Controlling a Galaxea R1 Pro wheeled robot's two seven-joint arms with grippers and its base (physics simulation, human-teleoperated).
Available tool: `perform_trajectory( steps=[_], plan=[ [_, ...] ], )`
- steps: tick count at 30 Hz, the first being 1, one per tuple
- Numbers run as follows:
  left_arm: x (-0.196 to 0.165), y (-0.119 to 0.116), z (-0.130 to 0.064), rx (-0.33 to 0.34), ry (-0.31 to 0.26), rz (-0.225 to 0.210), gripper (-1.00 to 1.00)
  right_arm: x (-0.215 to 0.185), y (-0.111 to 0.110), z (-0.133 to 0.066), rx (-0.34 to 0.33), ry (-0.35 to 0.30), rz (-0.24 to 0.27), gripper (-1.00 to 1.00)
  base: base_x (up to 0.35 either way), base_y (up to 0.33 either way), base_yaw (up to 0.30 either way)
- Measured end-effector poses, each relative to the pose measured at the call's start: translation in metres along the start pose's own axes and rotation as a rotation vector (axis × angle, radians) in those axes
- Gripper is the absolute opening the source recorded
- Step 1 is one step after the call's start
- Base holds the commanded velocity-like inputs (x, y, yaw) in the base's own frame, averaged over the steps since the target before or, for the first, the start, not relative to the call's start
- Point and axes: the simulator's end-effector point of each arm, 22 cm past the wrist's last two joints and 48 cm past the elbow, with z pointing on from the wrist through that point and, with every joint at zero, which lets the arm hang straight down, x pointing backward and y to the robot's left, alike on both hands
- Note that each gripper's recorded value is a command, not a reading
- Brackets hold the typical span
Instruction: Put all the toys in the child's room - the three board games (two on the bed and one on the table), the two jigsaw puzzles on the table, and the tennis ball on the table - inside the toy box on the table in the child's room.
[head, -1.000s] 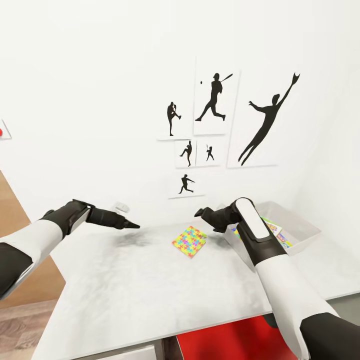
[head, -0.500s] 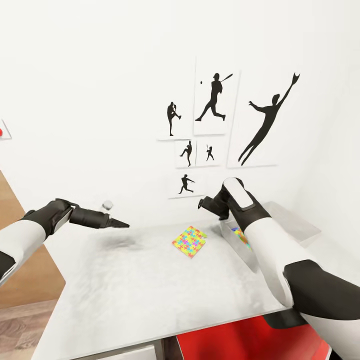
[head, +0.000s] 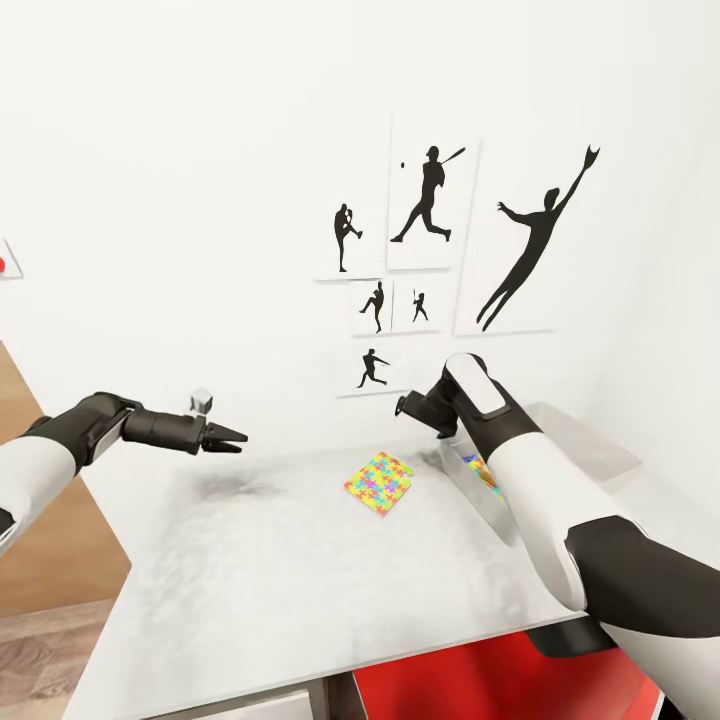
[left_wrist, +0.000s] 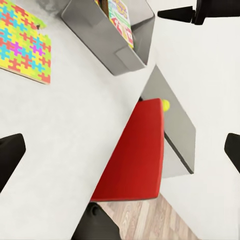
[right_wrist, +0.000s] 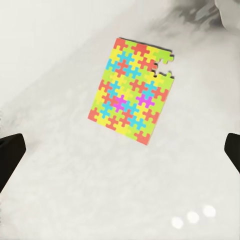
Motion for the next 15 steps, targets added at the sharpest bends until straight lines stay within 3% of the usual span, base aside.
perform_trajectory(
  steps=[15],
  plan=[
    [-0.0056,-0.0006,0.0060,0.013,0.008,-0.033,1.00,-0.0060,-0.0006,0.0062,0.013,0.012,0.000,1.00,0.000,0.000,0.000]
  ],
)
